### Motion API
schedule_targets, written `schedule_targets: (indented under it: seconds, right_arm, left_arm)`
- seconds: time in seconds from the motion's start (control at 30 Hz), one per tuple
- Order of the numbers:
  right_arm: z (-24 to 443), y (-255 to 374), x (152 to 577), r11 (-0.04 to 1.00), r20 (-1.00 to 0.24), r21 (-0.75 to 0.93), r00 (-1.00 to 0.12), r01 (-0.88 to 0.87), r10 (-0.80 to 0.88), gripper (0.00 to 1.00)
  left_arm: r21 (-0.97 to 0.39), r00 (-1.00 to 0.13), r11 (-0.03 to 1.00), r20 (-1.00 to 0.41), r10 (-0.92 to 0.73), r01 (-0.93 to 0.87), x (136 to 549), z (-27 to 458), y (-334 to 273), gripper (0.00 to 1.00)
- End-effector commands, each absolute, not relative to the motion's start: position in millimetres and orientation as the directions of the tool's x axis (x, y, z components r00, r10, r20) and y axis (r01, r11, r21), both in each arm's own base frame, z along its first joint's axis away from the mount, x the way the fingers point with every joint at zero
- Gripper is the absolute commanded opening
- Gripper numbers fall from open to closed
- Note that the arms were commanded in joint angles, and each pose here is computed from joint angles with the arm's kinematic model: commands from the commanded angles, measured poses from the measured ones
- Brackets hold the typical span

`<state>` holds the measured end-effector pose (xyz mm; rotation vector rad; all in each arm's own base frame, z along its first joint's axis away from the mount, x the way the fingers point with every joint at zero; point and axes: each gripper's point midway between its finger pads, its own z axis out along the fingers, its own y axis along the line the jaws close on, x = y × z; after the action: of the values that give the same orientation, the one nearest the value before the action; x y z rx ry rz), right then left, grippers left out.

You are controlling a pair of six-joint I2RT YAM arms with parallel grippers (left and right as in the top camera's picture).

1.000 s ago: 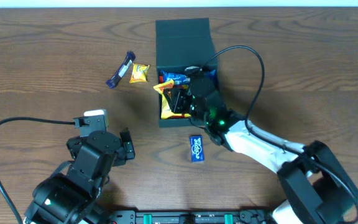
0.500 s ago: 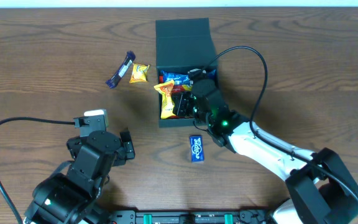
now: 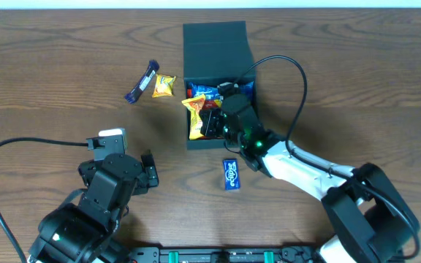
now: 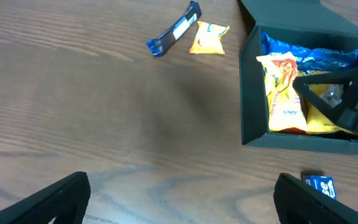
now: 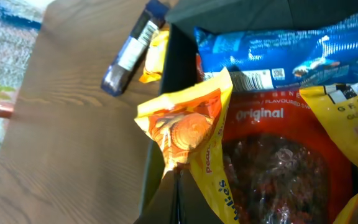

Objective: Pack container
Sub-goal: 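Release the snack bag and lift the right gripper out of the box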

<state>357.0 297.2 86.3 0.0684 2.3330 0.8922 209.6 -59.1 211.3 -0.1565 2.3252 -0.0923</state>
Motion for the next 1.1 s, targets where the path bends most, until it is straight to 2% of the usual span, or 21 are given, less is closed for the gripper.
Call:
schedule_targets:
  seconds: [0.0,0.3,0.83,0.93,1.07]
  right_arm:
    - [68.3,300.5,357.4,0.782,-0.524,0.606,-0.813,-0.146,0.255,0.01]
    - [58.6,300.7,361.1,0.799,-0.554,0.575,-0.803,-0.177,0.221,0.01]
    - [48.3,285.5,363.7,0.848,-0.566,0.514,-0.794,-0.129,0.223,0.01]
    - [63.9,290.7,366.2,0.829,-0.584,0.537,-0.779,-0.157,0.230,0.02]
    - [110.4,286.3,363.1,0.835,-0.647,0.501,-0.739,-0.229,0.186,0.02]
  left_arm:
    - [-0.114,-0.681,0.989,-0.717,-0.149,-0.096,209.7,210.7,-57.3,0.95]
    - [-0.114,-0.681,0.989,-0.717,-0.149,-0.096,209.7,210.7,-57.3,0.95]
    - [-0.114,-0.681,0.989,-0.717,-0.149,-0.096,209.7,210.7,-57.3,0.95]
    - [-0.114,-0.681,0.989,-0.717,-0.149,-0.096,209.7,210.7,-57.3,0.95]
    - [-0.114,-0.681,0.989,-0.717,-0.149,-0.096,209.7,210.7,-57.3,0.95]
